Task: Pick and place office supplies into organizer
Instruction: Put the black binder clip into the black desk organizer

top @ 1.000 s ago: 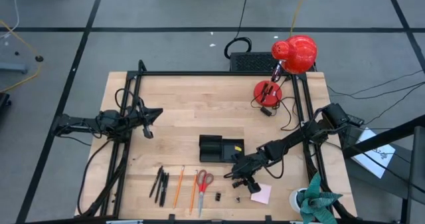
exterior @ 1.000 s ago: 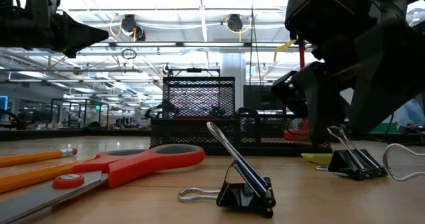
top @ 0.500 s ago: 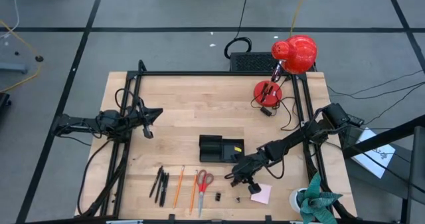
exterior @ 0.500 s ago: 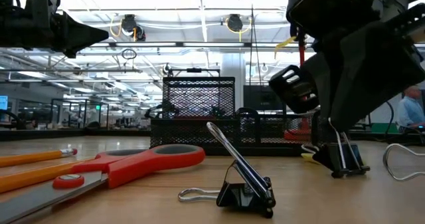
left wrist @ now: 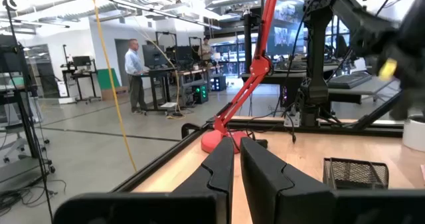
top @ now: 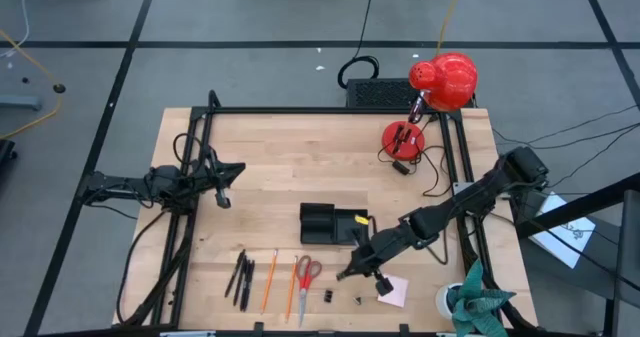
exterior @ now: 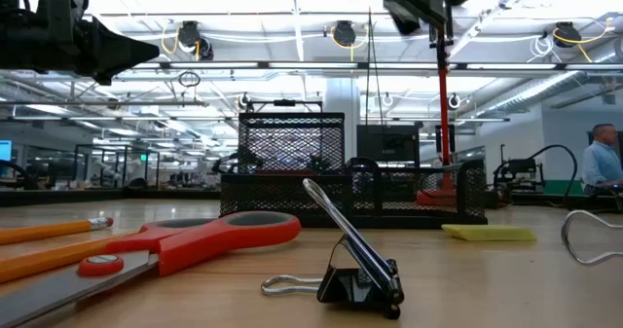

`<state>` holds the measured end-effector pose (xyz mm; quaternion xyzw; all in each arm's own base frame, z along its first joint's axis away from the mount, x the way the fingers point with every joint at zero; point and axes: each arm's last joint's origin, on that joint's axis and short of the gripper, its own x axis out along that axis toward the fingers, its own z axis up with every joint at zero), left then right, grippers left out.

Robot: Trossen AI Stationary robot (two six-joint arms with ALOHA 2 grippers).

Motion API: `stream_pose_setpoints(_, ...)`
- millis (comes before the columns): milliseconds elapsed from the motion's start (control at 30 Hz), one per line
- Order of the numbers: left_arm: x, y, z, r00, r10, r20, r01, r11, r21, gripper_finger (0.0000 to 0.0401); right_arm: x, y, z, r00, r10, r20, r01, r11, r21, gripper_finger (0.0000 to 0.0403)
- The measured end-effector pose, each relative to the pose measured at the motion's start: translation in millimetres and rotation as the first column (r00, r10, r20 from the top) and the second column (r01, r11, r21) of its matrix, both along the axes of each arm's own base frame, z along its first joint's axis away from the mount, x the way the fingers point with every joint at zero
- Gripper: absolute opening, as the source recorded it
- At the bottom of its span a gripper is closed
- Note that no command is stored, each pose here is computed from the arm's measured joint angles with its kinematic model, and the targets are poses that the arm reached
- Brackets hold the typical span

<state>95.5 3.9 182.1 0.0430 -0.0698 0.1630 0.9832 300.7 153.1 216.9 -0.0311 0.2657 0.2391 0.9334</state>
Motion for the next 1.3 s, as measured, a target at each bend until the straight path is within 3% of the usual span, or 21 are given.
stream_pose_setpoints(133,0.0,0.0,-0.1,1.0,0.0,-0.001,0.0,1.0,0.0,0.0035,5.7,-6.5,14.9,0.984,-0.16,0.081,0.167,0.981,-0.095,0.0001)
stream_pose_setpoints(333,0.1,0.2,-1.1,1.0,0.008,-0.013,-0.008,1.0,0.0,0.0035,21.2,-19.5,-3.3,0.938,-0.328,0.11,0.345,0.91,-0.228,0.0001)
stream_pose_setpoints(667,0.2,0.3,-2.1,0.999,0.018,-0.032,-0.017,1.0,0.027,0.0035,41.7,-30.8,-41.5,0.943,-0.319,0.091,0.331,0.879,-0.342,0.0)
stream_pose_setpoints(1300,0.1,0.5,-2.0,0.999,0.023,-0.034,-0.022,0.999,0.033,0.0035,50.9,-38.7,-61.5,0.925,-0.376,0.051,0.373,0.874,-0.312,0.0)
